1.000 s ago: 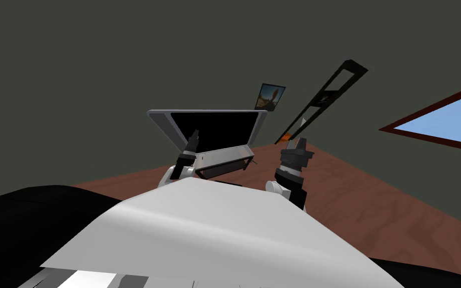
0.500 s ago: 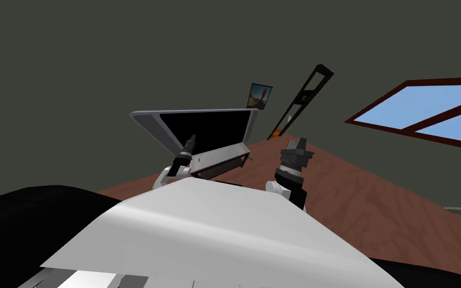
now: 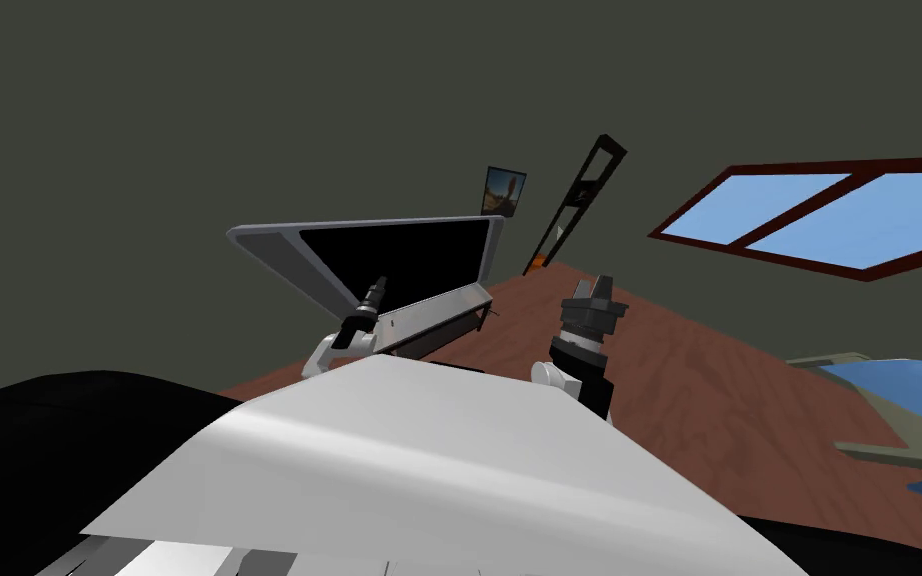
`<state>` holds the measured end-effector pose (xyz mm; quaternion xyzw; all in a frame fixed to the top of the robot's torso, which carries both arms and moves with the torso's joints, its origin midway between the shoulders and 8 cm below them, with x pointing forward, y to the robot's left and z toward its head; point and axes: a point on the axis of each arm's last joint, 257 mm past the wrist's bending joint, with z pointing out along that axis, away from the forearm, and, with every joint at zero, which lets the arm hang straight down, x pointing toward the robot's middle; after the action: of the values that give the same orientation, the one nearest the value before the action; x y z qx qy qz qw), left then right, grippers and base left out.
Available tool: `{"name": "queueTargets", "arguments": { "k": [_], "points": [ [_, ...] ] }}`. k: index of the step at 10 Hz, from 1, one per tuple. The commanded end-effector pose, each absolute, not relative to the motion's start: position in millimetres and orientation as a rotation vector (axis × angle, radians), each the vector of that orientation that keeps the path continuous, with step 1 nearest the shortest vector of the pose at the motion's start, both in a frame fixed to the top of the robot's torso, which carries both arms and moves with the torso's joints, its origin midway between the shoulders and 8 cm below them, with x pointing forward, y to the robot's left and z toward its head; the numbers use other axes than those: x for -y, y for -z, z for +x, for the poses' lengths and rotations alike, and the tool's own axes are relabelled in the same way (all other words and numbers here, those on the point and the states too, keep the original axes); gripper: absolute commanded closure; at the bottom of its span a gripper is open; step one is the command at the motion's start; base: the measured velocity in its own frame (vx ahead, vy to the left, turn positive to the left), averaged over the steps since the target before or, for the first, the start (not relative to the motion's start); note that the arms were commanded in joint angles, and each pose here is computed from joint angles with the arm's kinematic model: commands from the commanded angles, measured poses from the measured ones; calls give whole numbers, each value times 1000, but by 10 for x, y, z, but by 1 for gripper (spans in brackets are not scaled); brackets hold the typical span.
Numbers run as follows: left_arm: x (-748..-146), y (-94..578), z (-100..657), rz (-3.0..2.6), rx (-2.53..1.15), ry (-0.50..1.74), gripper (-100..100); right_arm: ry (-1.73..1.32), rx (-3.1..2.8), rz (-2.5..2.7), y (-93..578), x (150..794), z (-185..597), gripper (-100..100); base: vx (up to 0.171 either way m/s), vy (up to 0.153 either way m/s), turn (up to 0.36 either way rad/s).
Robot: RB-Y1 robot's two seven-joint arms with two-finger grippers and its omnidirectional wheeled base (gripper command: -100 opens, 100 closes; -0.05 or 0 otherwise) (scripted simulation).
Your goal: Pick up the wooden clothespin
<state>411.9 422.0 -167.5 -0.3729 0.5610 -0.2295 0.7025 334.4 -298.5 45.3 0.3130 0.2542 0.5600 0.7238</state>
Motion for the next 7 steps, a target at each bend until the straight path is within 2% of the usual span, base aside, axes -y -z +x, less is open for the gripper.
{"name": "queueTargets", "arguments": {
  "k": [1, 7],
  "points": [
    [-4536, 1965, 4029, -892, -1297, 415, -100, -1236, -561, 691, -453, 2985, 3344, 0, -55, 54, -448],
    [-5164, 2706, 3726, -1074, -1422, 218, -100, -1236, -561, 691, -452, 2985, 3344, 0, -36, 46, -200]
  ]
}}
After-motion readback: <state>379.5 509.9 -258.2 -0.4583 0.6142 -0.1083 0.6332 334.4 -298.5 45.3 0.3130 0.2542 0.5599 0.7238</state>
